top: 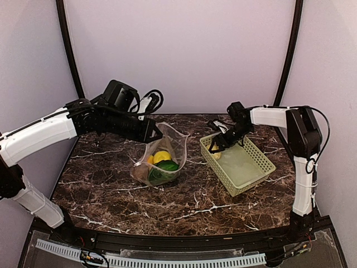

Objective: Place the food in the zip-top bag and seal the zipper
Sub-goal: Pick up the fake fruit from the bin, then place the fake fruit in the zipper food storage bag.

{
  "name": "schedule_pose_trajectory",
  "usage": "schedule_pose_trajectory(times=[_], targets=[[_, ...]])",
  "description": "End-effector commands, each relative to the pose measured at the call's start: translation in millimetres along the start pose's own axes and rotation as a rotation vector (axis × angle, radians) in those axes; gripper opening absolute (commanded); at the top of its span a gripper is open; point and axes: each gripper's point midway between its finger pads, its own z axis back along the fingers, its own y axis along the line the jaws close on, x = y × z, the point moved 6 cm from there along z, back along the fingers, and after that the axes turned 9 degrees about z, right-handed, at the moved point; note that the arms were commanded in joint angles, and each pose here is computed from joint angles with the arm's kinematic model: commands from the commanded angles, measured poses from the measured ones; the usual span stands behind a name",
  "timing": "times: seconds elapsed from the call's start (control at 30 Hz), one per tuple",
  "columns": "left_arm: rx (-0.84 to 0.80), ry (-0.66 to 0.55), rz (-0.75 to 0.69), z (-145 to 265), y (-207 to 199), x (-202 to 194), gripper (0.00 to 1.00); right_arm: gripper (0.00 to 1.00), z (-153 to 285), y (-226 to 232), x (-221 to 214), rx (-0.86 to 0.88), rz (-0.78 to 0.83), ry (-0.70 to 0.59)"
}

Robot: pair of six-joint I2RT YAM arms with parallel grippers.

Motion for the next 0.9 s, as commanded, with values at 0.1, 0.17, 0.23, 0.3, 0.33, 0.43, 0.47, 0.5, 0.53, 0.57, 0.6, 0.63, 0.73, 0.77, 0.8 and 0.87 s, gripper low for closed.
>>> schedule_pose_trajectory(times=[0.1, 0.17, 0.23, 0.3, 0.33, 0.43, 0.47, 0.5, 0.53, 0.57, 0.6, 0.63, 0.73, 0.77, 0.8, 0.87], targets=[[0.007, 0.007, 0.010, 0, 5, -5, 0.01, 0.59, 23, 2, 13, -0.085, 0.060, -0.017], [0.007, 0.007, 0.011, 1, 5, -5, 0.01, 0.57, 41, 1, 18, -0.130, 0.094, -0.037], [0.012, 0.010, 0.010, 1, 6, -7, 0.01, 0.56, 66, 1, 25, -0.172, 0.123, -0.077], [0.014, 0.006, 0.010, 1, 7, -7, 0.01, 0.55, 93, 8, 32, -0.188, 0.151, -0.135], [0.014, 0.003, 0.011, 1, 7, -7, 0.01, 0.55, 106, 14, 36, -0.194, 0.172, -0.162], [0.011, -0.002, 0.012, 1, 8, -8, 0.01, 0.55, 139, 42, 48, -0.187, 0.259, -0.236], [0.011, -0.003, 0.014, 1, 8, -8, 0.01, 0.55, 149, 53, 51, -0.172, 0.278, -0.254], [0.011, -0.002, 0.016, 1, 8, -9, 0.01, 0.55, 159, 64, 55, -0.159, 0.298, -0.277], [0.009, -0.001, 0.017, 1, 8, -9, 0.01, 0.55, 169, 75, 59, -0.148, 0.318, -0.301], [0.010, 0.003, 0.017, 1, 8, -10, 0.01, 0.55, 178, 86, 62, -0.133, 0.335, -0.324], [0.010, 0.004, 0.018, 1, 8, -10, 0.01, 0.55, 187, 97, 64, -0.120, 0.354, -0.345], [0.008, 0.003, 0.019, 2, 8, -10, 0.01, 0.55, 196, 109, 68, -0.099, 0.377, -0.372], [0.008, -0.001, 0.020, 2, 9, -11, 0.01, 0.55, 215, 150, 77, -0.050, 0.474, -0.436], [0.008, -0.006, 0.021, 2, 9, -11, 0.01, 0.55, 218, 166, 80, -0.027, 0.519, -0.451], [0.005, -0.010, 0.021, 2, 9, -10, 0.01, 0.55, 221, 180, 82, -0.010, 0.562, -0.468], [0.004, -0.011, 0.023, 2, 9, -11, 0.01, 0.56, 225, 209, 84, 0.029, 0.651, -0.497]])
